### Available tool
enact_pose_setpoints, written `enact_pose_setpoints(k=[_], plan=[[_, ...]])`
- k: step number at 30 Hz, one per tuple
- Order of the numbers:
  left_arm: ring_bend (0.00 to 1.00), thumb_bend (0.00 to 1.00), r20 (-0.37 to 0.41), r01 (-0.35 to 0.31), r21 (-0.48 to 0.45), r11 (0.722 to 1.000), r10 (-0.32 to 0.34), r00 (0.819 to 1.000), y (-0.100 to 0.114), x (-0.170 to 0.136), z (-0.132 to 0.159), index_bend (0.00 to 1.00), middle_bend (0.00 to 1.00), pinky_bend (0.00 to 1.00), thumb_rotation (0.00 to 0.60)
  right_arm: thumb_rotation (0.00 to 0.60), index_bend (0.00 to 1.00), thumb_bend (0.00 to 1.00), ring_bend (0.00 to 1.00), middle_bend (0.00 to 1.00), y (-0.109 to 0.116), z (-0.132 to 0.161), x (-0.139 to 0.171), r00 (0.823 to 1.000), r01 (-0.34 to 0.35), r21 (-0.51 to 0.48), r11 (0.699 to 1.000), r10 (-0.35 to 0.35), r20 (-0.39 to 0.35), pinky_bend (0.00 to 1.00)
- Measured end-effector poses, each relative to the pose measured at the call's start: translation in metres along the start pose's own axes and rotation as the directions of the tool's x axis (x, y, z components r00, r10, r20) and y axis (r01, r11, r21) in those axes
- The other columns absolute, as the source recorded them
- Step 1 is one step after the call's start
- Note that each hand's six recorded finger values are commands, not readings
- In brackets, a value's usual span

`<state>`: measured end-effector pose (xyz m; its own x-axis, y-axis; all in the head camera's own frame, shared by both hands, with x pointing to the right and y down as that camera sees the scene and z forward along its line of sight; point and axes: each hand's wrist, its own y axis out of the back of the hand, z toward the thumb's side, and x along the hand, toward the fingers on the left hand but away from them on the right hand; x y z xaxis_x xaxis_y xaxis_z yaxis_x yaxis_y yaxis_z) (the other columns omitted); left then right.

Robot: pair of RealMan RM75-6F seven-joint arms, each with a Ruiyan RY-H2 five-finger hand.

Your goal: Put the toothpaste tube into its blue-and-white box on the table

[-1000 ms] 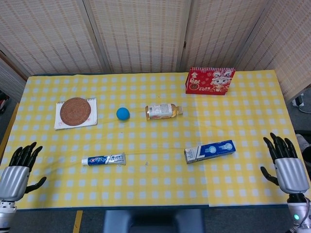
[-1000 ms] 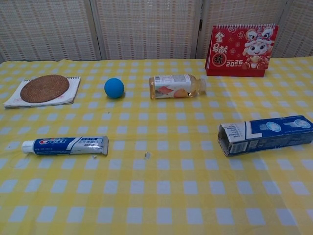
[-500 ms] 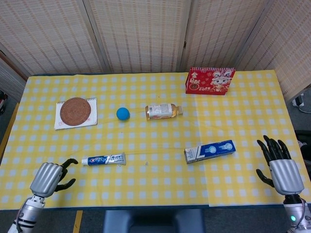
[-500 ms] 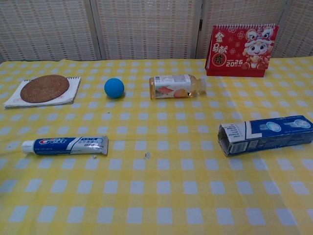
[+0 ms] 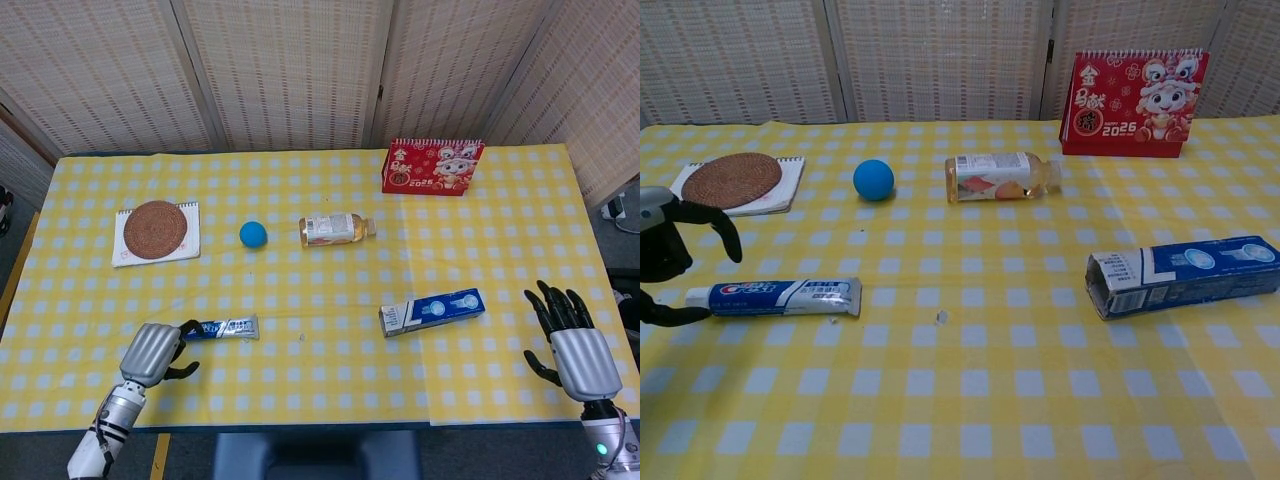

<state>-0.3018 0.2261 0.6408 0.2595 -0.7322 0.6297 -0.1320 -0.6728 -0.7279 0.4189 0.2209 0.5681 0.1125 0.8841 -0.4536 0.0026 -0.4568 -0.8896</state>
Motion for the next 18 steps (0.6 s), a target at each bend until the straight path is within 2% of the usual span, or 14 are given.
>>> enact_pose_setpoints(k=[9, 18], plan=[[1.00, 0.25, -0.045, 0.071, -0.018, 0.997, -0.072, 0.996, -0.014, 0.036, 0.020, 0.42, 1.00, 1.00, 0.600, 0.600, 0.00, 0.31, 0.00, 0.00, -0.003, -0.001, -0.003, 1.000, -0.022, 0.001, 1.000, 0.022, -0.001, 0.00], [1.00, 0.25, -0.052, 0.105, -0.017, 0.994, -0.106, 0.993, -0.024, 0.062, 0.027, 0.42, 1.00, 1.00, 0.600, 0.600, 0.00, 0.31, 0.00, 0.00, -0.006, -0.005, -0.008, 0.999, -0.043, -0.005, 0.999, 0.043, 0.020, 0.00]])
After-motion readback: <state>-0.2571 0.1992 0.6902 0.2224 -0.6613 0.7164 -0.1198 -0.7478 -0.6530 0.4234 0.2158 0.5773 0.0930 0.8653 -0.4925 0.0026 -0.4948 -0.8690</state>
